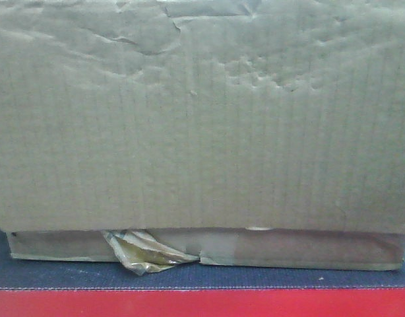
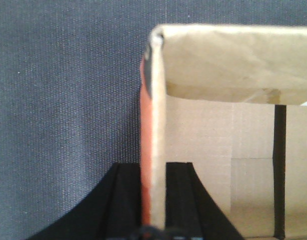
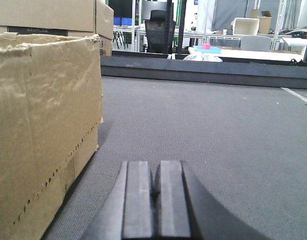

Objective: Stack two boxes on right shelf middle

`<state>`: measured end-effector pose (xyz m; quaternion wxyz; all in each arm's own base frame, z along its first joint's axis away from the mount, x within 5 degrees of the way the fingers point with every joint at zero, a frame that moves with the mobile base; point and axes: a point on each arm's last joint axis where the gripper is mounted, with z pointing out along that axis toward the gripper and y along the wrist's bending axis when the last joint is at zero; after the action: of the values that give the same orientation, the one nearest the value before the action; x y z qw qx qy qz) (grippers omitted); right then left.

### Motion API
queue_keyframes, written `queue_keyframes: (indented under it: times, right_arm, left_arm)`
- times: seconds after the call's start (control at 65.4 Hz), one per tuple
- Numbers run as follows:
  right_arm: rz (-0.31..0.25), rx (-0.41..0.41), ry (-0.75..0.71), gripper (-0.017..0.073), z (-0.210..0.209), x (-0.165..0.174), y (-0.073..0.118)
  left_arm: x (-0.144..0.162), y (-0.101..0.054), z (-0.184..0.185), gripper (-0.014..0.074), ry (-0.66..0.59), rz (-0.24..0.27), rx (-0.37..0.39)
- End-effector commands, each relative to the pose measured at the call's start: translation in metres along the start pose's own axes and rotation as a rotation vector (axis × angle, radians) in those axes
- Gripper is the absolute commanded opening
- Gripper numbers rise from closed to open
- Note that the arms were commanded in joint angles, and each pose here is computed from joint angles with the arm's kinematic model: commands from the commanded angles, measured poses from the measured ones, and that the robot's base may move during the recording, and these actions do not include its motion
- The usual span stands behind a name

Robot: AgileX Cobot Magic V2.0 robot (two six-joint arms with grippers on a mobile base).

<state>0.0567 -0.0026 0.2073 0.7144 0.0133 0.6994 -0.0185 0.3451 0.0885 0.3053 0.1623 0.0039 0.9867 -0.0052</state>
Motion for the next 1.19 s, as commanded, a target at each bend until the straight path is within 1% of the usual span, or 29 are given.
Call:
queue_keyframes:
  times: [0.0,0.077,0.153,0.214,0.23,0.245,0.306,0.352,0.398,0.505,0.52,0.597,0.627,0.673,0.689,0.719,0.734,0.78,0.842,0.857,0.887,0.949,0.979,0.995,1.056,1.117,1.178]
  right_arm:
    - [0.002,0.005,-0.022,-0.0163,0.000,-0.002,0.000]
    - [0.002,0.005,-0.022,-0.0163,0.000,-0.002,0.000]
    - [0.002,0.005,-0.022,-0.0163,0.000,-0.002,0.000]
    - [0.002,0.005,-0.022,-0.0163,0.000,-0.002,0.000]
    - [0.002,0.005,-0.022,-0.0163,0.000,-0.002,0.000]
    - [0.002,0.005,-0.022,-0.0163,0.000,-0.002,0.000]
    - [0.002,0.005,-0.022,-0.0163,0.000,-0.002,0.000]
    - [0.002,0.005,-0.022,-0.0163,0.000,-0.002,0.000]
    - [0.002,0.005,-0.022,-0.0163,0.000,-0.002,0.000]
    - [0.002,0.005,-0.022,-0.0163,0.000,-0.002,0.000]
    - [0.002,0.005,-0.022,-0.0163,0.000,-0.002,0.000]
    - [0.002,0.005,-0.022,-0.0163,0.000,-0.002,0.000]
    - [0.002,0.005,-0.022,-0.0163,0.000,-0.002,0.000]
    - [0.002,0.005,-0.022,-0.0163,0.000,-0.002,0.000]
    - [0.002,0.005,-0.022,-0.0163,0.000,-0.002,0.000]
    - [0.002,0.005,-0.022,-0.0163,0.000,-0.002,0.000]
    - [0.002,0.005,-0.022,-0.0163,0.000,-0.002,0.000]
    - [0.002,0.005,-0.022,-0.0163,0.000,-0.002,0.000]
    - [0.002,0.005,-0.022,-0.0163,0.000,-0.002,0.000]
    - [0.002,0.005,-0.022,-0.0163,0.000,-0.002,0.000]
    - [0.002,0.005,-0.022,-0.0163,0.000,-0.002,0.000]
    - [0.002,0.005,-0.022,-0.0163,0.000,-0.002,0.000]
    - [0.002,0.005,-0.022,-0.0163,0.000,-0.002,0.000]
    - [0.002,0.005,-0.022,-0.0163,0.000,-0.002,0.000]
    - [0.002,0.005,-0.022,-0.0163,0.000,-0.002,0.000]
    - [0.002,0.005,-0.022,-0.0163,0.000,-0.002,0.000]
    - [0.002,0.005,-0.022,-0.0163,0.000,-0.002,0.000]
  left_arm:
    - [-0.008,-0.002,-0.016,-0.0111,-0.050,-0.008,0.000]
    - [-0.018,0.004,-0.039,-0.0111,-0.134,-0.047,-0.032]
    - [-0.027,0.014,-0.069,-0.0111,-0.233,-0.100,-0.080]
    - [-0.033,0.021,-0.098,-0.0111,-0.327,-0.151,-0.113]
    - [-0.034,0.023,-0.105,-0.0111,-0.350,-0.173,-0.119]
    - [-0.036,0.024,-0.112,-0.0111,-0.375,-0.179,-0.124]
    - [-0.040,0.024,-0.142,-0.0111,-0.470,-0.242,-0.130]
    - [-0.043,0.021,-0.167,-0.0111,-0.550,-0.256,-0.137]
    - [-0.044,0.014,-0.187,-0.0111,-0.607,-0.258,-0.132]
    - [-0.045,-0.014,-0.230,-0.0111,-0.750,-0.239,-0.097]
    - [-0.045,-0.021,-0.235,-0.0111,-0.769,-0.228,-0.087]
    - [-0.044,-0.047,-0.258,-0.0111,-0.857,-0.211,-0.048]
    - [-0.043,-0.062,-0.265,-0.0111,-0.886,-0.202,-0.031]
    - [-0.042,-0.080,-0.272,-0.0111,-0.912,-0.190,-0.009]
    - [-0.041,-0.090,-0.274,-0.0111,-0.921,-0.187,0.000]
    - [-0.041,-0.099,-0.274,-0.0111,-0.923,-0.181,0.007]
    - [-0.041,-0.108,-0.274,-0.0111,-0.925,-0.169,0.013]
    - [-0.039,-0.127,-0.275,-0.0111,-0.930,-0.161,0.035]
    - [-0.040,-0.151,-0.269,-0.0111,-0.916,-0.151,0.059]
    - [-0.039,-0.161,-0.268,-0.0111,-0.909,-0.146,0.079]
    - [-0.039,-0.173,-0.264,-0.0111,-0.894,-0.135,0.102]
    - [-0.039,-0.198,-0.250,-0.0111,-0.839,-0.102,0.143]
    - [-0.038,-0.212,-0.241,-0.0111,-0.806,-0.073,0.157]
    - [-0.037,-0.222,-0.234,-0.0111,-0.783,-0.056,0.161]
    - [-0.036,-0.240,-0.214,-0.0111,-0.713,-0.028,0.160]
    - [-0.033,-0.252,-0.195,-0.0111,-0.649,-0.013,0.155]
    - [-0.030,-0.261,-0.175,-0.0111,-0.584,-0.006,0.137]
